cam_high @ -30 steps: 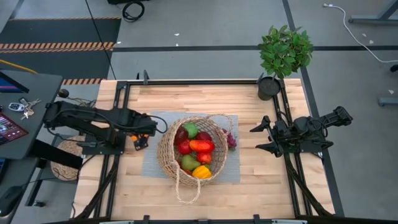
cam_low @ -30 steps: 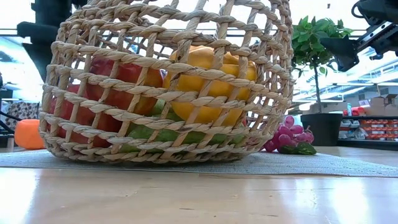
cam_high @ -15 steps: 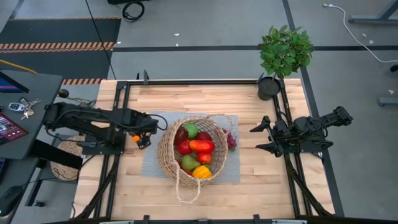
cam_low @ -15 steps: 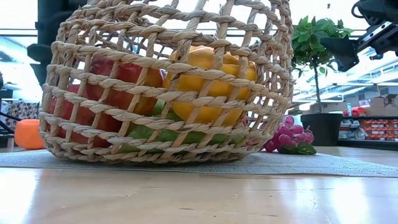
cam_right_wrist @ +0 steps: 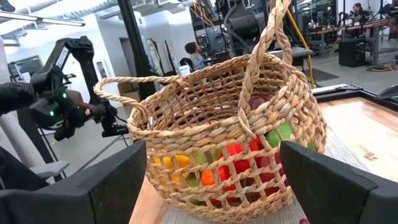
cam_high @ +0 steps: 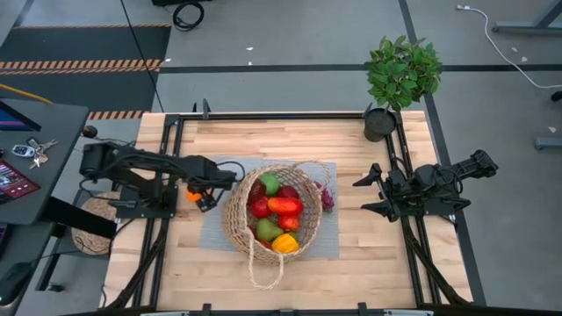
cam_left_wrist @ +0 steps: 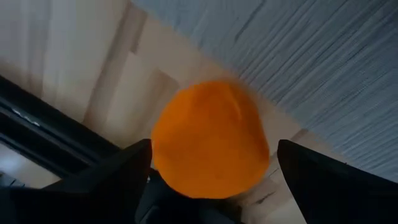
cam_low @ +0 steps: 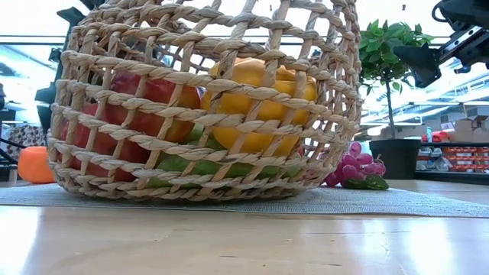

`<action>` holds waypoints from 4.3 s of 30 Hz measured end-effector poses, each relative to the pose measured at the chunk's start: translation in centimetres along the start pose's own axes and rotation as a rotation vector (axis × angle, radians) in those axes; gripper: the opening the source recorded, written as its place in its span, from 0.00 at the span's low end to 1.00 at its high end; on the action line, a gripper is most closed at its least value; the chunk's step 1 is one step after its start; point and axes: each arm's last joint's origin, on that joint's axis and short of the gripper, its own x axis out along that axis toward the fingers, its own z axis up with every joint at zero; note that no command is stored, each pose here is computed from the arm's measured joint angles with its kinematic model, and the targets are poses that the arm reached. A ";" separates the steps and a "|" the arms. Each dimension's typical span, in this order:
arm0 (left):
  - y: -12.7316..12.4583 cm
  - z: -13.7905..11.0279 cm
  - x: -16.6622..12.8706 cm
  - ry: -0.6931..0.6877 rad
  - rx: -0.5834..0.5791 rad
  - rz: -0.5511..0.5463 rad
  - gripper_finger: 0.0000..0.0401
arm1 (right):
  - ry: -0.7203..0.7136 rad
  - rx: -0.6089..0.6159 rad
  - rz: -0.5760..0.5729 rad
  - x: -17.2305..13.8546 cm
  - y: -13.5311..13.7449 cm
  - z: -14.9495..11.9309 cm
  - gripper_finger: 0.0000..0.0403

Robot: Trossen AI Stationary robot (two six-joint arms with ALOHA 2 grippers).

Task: Build produce basket
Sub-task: Put the orange into the basket

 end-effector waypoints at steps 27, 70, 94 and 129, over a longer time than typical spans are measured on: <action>-1.0 0.7 2.3 0.229 0.060 0.056 0.68 | -0.014 0.002 0.003 0.0 0.0 0.1 0.92; 4.8 1.7 -21.5 -0.753 -0.022 -0.087 0.67 | -0.020 0.004 0.005 0.0 0.0 0.2 0.92; 0.3 2.5 -27.8 -1.252 0.418 -0.285 0.67 | -0.020 0.004 0.005 0.0 0.0 0.2 0.92; -13.1 6.3 -26.6 -1.076 0.600 0.103 0.67 | -0.042 0.007 0.010 0.0 0.1 0.4 0.92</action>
